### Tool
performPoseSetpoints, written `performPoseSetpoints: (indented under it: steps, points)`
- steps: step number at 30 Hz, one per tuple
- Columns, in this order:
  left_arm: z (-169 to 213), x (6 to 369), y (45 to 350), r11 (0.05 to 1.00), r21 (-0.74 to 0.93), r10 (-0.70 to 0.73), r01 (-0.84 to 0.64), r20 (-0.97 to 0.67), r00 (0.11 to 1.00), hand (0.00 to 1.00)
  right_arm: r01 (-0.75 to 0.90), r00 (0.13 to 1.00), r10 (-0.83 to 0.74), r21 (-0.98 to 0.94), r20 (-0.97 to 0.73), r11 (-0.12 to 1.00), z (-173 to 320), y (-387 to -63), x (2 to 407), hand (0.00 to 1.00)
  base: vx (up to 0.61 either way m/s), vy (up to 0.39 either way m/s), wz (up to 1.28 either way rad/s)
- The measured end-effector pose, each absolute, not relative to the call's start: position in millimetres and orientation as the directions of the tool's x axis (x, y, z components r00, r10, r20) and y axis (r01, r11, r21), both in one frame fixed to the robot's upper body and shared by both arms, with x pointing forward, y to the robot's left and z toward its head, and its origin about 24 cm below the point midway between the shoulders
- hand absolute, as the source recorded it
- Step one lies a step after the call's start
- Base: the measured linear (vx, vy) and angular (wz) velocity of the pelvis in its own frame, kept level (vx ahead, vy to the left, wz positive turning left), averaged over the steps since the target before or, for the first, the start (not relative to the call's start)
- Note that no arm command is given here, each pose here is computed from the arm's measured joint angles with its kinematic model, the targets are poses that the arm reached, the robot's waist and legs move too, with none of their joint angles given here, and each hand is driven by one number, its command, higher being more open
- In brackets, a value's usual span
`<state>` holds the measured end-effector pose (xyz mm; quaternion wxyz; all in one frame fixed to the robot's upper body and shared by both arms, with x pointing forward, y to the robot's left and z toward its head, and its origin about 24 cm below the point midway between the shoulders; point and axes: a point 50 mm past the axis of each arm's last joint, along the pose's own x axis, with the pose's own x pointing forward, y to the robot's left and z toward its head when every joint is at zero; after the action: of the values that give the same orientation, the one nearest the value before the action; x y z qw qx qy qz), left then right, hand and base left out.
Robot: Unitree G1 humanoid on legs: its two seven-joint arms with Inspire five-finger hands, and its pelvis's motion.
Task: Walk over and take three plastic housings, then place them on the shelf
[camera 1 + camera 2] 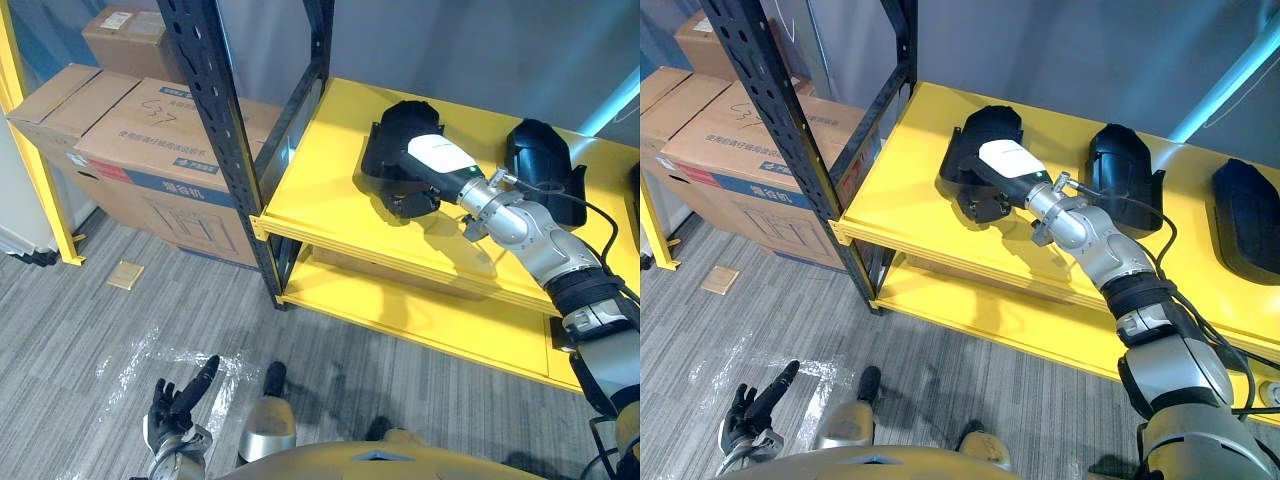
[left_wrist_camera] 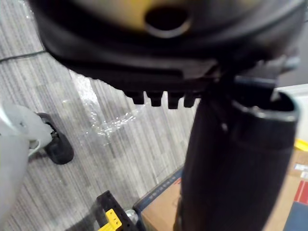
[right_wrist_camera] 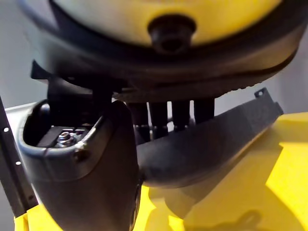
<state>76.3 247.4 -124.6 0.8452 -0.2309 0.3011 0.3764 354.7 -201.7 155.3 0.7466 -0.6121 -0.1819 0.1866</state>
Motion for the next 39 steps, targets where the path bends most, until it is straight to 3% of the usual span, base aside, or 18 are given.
performPoseSetpoints:
  steps: [17,29,30,39]
  points:
    - [-125,93,237,0.654,-0.220,0.426,-0.724,-0.684,0.593,1.00,0.095,0.866,0.465,-0.974,0.183,0.206,206,-206,376,0.00,0.00,-0.012,0.04]
    - [-124,96,237,0.661,-0.231,0.418,-0.714,-0.677,0.606,1.00,0.107,0.859,0.472,-0.972,0.197,0.211,207,-205,376,0.00,-0.01,-0.009,0.01]
    - [-124,96,237,0.661,-0.231,0.418,-0.714,-0.677,0.606,1.00,0.107,0.856,0.478,-0.972,0.198,0.211,207,-204,375,1.00,0.00,0.000,0.00]
    - [-124,97,237,0.662,-0.231,0.418,-0.713,-0.676,0.607,1.00,0.110,0.846,0.499,-0.976,0.190,0.186,208,-211,370,1.00,-0.01,-0.019,-0.08]
